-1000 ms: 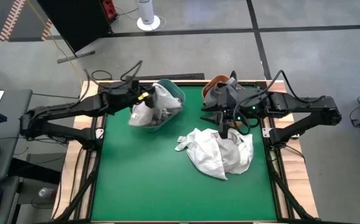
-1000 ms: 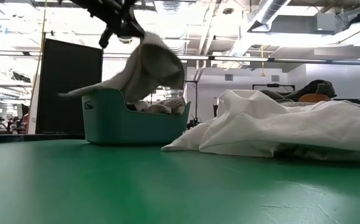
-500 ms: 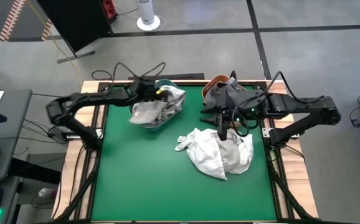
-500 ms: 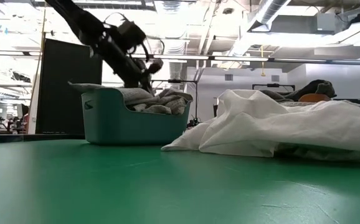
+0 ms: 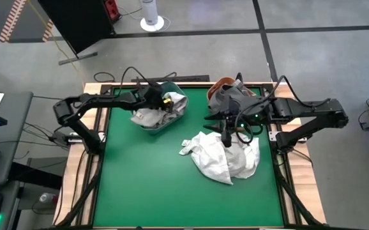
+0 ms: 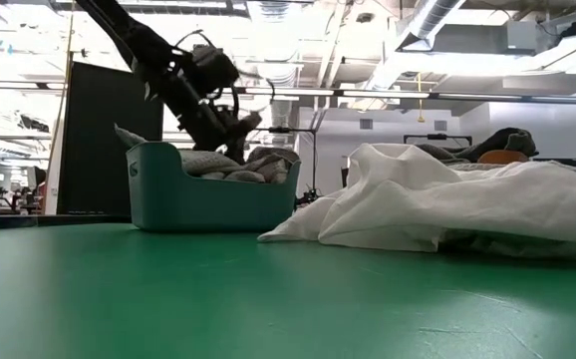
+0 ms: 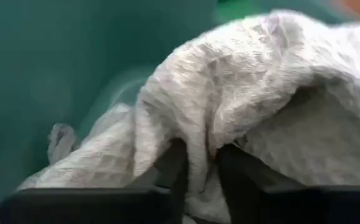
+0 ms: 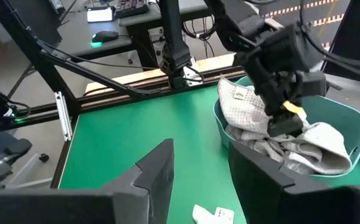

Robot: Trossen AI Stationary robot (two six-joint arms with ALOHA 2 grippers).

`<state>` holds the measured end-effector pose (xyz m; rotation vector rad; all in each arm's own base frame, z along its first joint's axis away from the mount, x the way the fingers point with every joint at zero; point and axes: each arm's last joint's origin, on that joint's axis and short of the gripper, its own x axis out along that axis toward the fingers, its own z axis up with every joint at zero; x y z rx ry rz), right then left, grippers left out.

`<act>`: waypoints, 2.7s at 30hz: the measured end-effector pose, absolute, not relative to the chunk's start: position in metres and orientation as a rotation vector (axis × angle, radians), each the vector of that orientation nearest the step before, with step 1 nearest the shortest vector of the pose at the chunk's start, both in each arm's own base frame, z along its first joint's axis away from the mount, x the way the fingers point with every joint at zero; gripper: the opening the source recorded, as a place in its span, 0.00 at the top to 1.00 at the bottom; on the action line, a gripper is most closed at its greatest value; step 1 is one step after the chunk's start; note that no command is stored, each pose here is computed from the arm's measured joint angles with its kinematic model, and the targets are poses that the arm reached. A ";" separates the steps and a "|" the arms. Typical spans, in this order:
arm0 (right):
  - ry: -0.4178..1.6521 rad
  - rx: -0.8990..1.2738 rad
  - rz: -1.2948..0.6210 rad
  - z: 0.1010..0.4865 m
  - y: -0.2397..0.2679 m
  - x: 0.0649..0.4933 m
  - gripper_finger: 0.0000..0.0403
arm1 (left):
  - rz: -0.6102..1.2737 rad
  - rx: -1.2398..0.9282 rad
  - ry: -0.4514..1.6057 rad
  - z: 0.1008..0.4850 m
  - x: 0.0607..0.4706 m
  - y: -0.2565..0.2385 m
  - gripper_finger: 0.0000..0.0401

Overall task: Sort towels by color in basket
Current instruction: Put the gray towel into the blue bin, then put the white towel into the blue bin

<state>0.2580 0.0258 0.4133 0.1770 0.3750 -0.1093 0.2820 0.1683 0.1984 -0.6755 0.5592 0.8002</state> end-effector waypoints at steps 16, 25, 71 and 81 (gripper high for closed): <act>0.378 0.150 -0.109 0.413 0.025 0.258 0.55 | 0.657 -0.667 0.243 0.290 0.245 0.144 0.39; 0.378 0.137 -0.107 0.413 0.025 0.258 0.55 | 0.589 -1.091 0.327 0.261 0.233 0.139 0.38; 1.064 0.103 -0.008 0.312 0.014 0.274 0.55 | 0.518 -1.036 0.030 0.297 0.213 0.117 0.38; 1.416 0.084 -0.021 0.204 -0.011 0.318 0.48 | 0.533 -0.929 -0.002 0.313 0.197 0.097 0.38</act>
